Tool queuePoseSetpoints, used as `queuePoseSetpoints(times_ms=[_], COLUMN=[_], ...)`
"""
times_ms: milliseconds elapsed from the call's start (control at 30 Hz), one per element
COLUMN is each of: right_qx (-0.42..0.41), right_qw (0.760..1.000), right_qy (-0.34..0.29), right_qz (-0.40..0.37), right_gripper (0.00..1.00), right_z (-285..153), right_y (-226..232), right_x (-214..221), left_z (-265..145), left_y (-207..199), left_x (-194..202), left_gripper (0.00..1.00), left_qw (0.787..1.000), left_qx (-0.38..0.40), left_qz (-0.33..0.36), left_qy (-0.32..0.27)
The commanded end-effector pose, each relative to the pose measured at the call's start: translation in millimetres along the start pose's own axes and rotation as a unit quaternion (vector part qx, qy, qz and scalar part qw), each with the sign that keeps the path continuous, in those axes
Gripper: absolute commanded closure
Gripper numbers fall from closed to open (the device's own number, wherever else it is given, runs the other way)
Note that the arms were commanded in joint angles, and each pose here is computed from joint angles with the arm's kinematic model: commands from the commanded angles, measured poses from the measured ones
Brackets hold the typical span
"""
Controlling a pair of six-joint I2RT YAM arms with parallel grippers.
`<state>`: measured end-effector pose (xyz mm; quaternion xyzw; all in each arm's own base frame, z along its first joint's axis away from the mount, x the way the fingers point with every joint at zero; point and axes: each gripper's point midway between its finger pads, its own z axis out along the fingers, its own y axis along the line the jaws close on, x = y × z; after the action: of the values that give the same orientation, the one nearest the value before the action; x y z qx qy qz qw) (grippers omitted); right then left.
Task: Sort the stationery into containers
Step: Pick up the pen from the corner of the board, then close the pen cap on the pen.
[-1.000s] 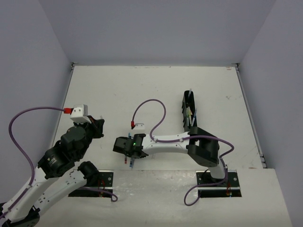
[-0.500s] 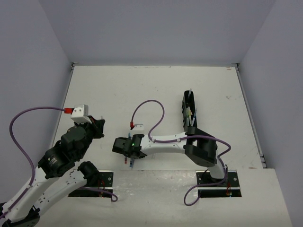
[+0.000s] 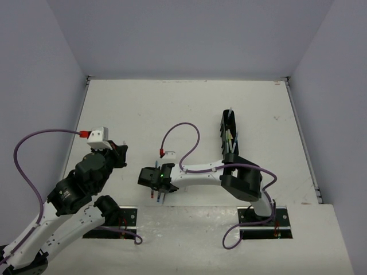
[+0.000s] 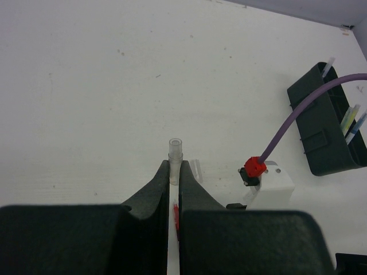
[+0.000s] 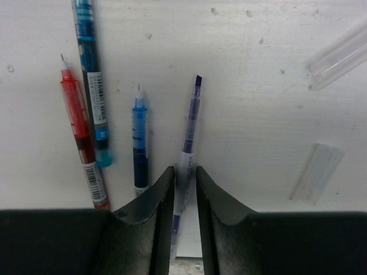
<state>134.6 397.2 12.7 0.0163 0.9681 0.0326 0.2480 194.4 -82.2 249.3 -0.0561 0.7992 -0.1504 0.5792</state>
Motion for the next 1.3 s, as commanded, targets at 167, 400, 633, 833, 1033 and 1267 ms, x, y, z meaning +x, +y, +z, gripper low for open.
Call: queuePoseSetpoints(times_ms=[167, 400, 633, 833, 1033, 1267], right_qx=[-0.004, -0.172, -0.436, -0.546, -0.525, -0.520], right_qw=[0.999, 0.978, 0.847, 0.759, 0.760, 0.753], right_qy=[0.026, -0.098, -0.219, -0.308, -0.340, -0.372], right_qz=[0.021, -0.071, -0.210, -0.175, -0.177, -0.158], right_gripper=[0.94, 1.00, 1.00, 1.00, 1.00, 1.00], right_z=[2, -84, -194, -254, -263, -268], right_y=[-31, -16, -23, -58, -59, -57], right_x=[18, -35, -55, -69, -86, -100], left_z=[3, 8, -41, -88, -91, -74], left_y=[-4, -44, -161, -191, -200, -201], left_x=[-6, -10, -37, -48, -39, -36], left_gripper=[1.00, 1.00, 1.00, 1.00, 1.00, 1.00], left_qw=[1.000, 0.996, 0.906, 0.811, 0.783, 0.803], left_qx=[0.004, 0.090, 0.421, 0.572, 0.610, 0.583], left_qz=[0.009, 0.013, -0.006, -0.029, -0.062, -0.092], left_qy=[-0.012, 0.001, -0.048, -0.121, -0.108, -0.085])
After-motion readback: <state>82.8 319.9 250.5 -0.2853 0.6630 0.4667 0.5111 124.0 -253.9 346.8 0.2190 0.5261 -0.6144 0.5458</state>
